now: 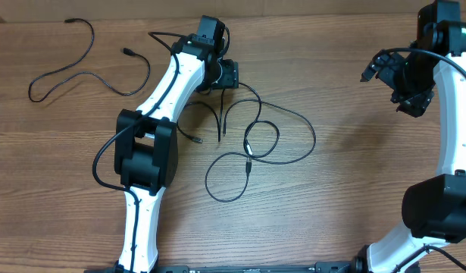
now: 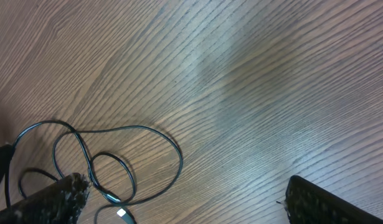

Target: Untangle cables

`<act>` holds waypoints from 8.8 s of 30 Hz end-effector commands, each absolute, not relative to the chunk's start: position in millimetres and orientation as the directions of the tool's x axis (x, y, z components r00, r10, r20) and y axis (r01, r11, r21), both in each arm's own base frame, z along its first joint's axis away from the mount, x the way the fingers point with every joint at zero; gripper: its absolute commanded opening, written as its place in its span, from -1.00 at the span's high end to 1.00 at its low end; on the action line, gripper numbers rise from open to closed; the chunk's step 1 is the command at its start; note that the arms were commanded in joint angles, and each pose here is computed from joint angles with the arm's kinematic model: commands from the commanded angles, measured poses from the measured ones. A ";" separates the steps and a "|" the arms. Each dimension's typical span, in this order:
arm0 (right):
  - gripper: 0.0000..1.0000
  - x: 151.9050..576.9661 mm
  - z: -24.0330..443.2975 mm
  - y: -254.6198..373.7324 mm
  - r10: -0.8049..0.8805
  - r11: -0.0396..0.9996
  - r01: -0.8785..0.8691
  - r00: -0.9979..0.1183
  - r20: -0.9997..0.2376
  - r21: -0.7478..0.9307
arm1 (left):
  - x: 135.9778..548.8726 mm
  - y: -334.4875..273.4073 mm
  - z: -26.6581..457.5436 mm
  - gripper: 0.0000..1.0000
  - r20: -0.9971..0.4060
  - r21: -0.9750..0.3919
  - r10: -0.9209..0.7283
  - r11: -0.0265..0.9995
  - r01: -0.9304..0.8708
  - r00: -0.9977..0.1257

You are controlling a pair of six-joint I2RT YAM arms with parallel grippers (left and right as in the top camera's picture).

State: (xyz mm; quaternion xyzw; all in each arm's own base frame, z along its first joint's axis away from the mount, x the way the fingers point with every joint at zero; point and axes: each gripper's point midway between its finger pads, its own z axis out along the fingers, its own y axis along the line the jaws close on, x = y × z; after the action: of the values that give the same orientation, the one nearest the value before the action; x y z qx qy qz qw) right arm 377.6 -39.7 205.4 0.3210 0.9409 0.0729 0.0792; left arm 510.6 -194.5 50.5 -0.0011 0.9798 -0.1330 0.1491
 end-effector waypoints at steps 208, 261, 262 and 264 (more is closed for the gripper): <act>-1.00 377.4 210.9 -41.3 0.620 0.781 0.594 -0.775 -0.122 0.193 | 172.3 271.9 2.3 -0.99 -0.135 0.113 -0.987 0.074 -0.991 -0.089; -1.00 377.4 210.9 -41.3 0.620 0.781 0.594 -0.775 -0.122 0.193 | 357.7 313.3 86.3 0.17 -0.155 -0.622 -0.966 0.259 -0.739 -0.208; -1.00 377.4 210.9 -41.3 0.620 0.781 0.594 -0.775 -0.122 0.193 | 362.2 308.9 89.6 -0.29 -0.148 -0.644 -0.964 0.264 -0.718 -0.221; -1.00 377.4 210.9 -41.3 0.620 0.781 0.594 -0.775 -0.122 0.193 | 364.3 302.2 88.1 -0.71 -0.135 -0.642 -0.963 0.266 -0.720 -0.235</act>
State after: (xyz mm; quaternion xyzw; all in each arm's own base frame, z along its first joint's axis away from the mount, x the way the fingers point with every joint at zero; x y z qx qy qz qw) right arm 378.4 -39.8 205.6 0.3210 0.9408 0.0734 0.0808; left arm 344.0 325.9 74.6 -0.5951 0.7448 -0.1627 0.2542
